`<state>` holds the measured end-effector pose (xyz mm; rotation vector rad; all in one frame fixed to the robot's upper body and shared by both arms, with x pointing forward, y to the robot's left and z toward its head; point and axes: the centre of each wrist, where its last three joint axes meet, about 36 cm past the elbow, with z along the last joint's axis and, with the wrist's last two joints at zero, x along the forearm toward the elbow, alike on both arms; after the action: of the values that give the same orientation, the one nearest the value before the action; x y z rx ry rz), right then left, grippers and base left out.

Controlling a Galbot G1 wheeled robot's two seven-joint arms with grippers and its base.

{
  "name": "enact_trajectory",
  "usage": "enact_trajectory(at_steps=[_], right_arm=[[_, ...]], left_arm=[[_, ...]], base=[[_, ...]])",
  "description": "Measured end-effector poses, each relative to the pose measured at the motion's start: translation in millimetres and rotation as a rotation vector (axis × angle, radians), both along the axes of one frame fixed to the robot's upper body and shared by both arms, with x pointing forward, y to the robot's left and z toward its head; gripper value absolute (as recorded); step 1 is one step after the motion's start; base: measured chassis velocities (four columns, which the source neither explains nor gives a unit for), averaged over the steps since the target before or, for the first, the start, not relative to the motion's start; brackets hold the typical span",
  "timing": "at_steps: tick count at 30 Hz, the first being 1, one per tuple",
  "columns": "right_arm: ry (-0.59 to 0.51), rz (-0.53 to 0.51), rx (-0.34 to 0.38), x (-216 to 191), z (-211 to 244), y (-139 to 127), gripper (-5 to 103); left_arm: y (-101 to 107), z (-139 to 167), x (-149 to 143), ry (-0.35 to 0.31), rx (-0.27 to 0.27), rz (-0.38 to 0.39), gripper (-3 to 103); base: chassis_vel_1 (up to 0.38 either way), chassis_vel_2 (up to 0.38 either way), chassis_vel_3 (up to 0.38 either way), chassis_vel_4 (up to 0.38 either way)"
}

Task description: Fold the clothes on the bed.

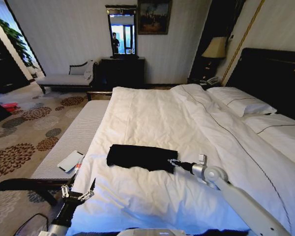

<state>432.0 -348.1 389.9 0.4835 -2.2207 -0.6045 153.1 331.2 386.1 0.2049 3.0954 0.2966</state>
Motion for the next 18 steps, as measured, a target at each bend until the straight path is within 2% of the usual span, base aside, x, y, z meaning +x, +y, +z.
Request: enact_trajectory(at_steps=[12,13,15,18], right_arm=[[-0.004,0.021,-0.007,1.8,-4.9,17.5,100],[-0.007,0.023,-0.011,1.8,-5.6,19.7,103],[-0.010,0.025,-0.012,2.0,-5.9,20.7,99],[-0.019,0.028,-0.011,2.8,-5.0,23.5,84]], left_arm=[[0.0,0.0,0.0,0.000,0.000,0.000,100],[0.0,0.0,0.0,0.000,0.000,0.000,100],[0.0,0.0,0.0,0.000,0.000,0.000,100],[0.0,0.0,0.0,0.000,0.000,0.000,100]], base=[[0.000,0.000,0.000,0.000],[0.000,0.000,0.000,0.000],[0.000,0.000,0.000,0.000],[0.000,0.000,0.000,0.000]])
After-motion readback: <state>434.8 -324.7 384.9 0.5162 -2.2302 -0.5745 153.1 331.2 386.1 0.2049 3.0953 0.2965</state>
